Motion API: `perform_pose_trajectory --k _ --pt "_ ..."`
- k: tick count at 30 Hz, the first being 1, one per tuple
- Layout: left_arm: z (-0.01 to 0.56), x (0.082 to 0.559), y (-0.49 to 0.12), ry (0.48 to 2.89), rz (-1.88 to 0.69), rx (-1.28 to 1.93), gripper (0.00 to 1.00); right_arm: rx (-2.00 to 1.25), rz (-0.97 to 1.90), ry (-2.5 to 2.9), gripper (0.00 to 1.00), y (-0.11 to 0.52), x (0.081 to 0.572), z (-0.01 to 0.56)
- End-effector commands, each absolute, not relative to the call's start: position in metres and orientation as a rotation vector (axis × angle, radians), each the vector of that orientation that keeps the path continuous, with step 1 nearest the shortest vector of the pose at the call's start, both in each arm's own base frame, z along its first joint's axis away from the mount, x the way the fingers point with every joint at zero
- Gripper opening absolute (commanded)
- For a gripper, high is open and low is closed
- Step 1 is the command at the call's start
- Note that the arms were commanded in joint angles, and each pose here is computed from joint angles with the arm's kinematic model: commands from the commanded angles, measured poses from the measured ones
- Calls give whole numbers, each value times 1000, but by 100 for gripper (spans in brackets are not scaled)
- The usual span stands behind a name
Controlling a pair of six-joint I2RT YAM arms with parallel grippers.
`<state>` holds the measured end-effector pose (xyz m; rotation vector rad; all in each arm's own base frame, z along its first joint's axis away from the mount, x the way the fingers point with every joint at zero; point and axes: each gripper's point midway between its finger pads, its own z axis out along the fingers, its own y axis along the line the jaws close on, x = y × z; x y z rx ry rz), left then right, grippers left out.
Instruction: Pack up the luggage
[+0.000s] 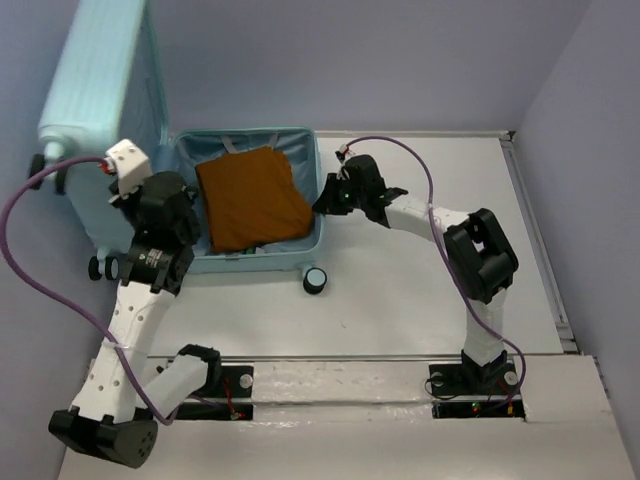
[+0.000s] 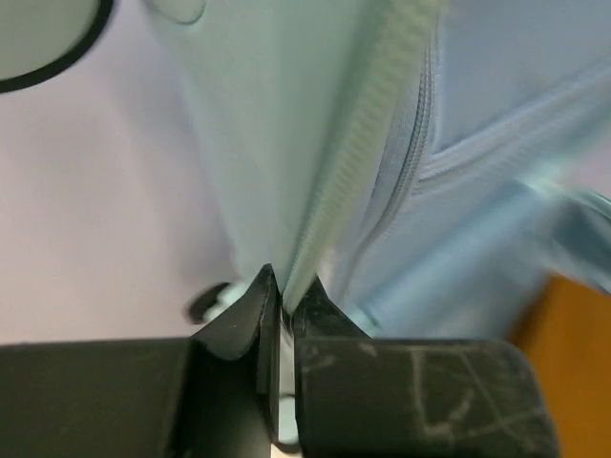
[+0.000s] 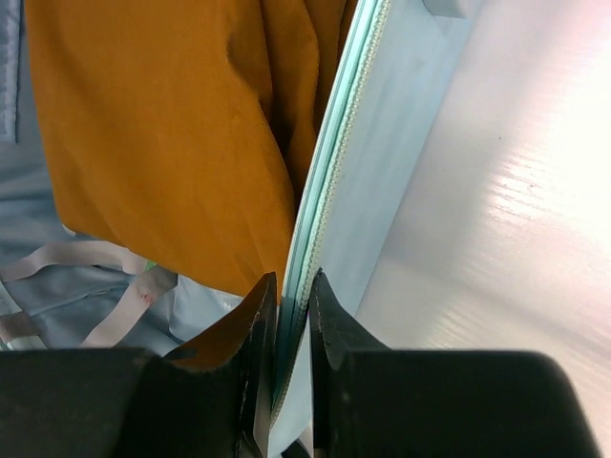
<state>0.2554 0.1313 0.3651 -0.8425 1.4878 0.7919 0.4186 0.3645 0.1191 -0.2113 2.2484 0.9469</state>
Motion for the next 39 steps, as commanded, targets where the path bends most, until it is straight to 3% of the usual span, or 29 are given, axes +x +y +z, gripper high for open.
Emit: perform_pose_trajectory --k 1,11,12,14,15,17,22,31,33,34,36,37,39 --pt "379 278 36 1491 536 -567 6 -391 982 2267 7 374 397 85" --pt "359 243 -131 1585 250 -102 6 -356 1009 2246 7 370 396 98" --pt "360 237 -139 1584 233 -88 13 -357 1005 2236 7 368 395 103" --pt "366 217 -159 1579 159 -39 39 -308 977 2257 7 347 401 96" --pt "377 212 -158 1572 108 -63 65 -299 969 2250 7 340 402 99" --pt "390 202 -169 1565 -25 -31 86 -263 940 2273 7 319 401 89" --pt "430 195 -167 1524 -265 -92 93 -195 884 2276 7 275 398 88" --pt "479 201 -137 1454 -331 -260 95 3 811 2216 7 188 429 126" --pt "484 210 -132 1451 -306 -269 93 -31 809 2246 18 192 438 127" --pt "495 224 -117 1428 -266 -325 92 -41 804 2246 38 193 445 134" --pt "492 245 -129 1446 -293 -273 90 -49 779 2226 60 191 465 157" --pt "500 263 -107 1426 -238 -329 90 -49 764 2246 78 189 465 162" --pt "492 288 -116 1482 -264 -255 90 -34 711 2188 89 179 475 193"
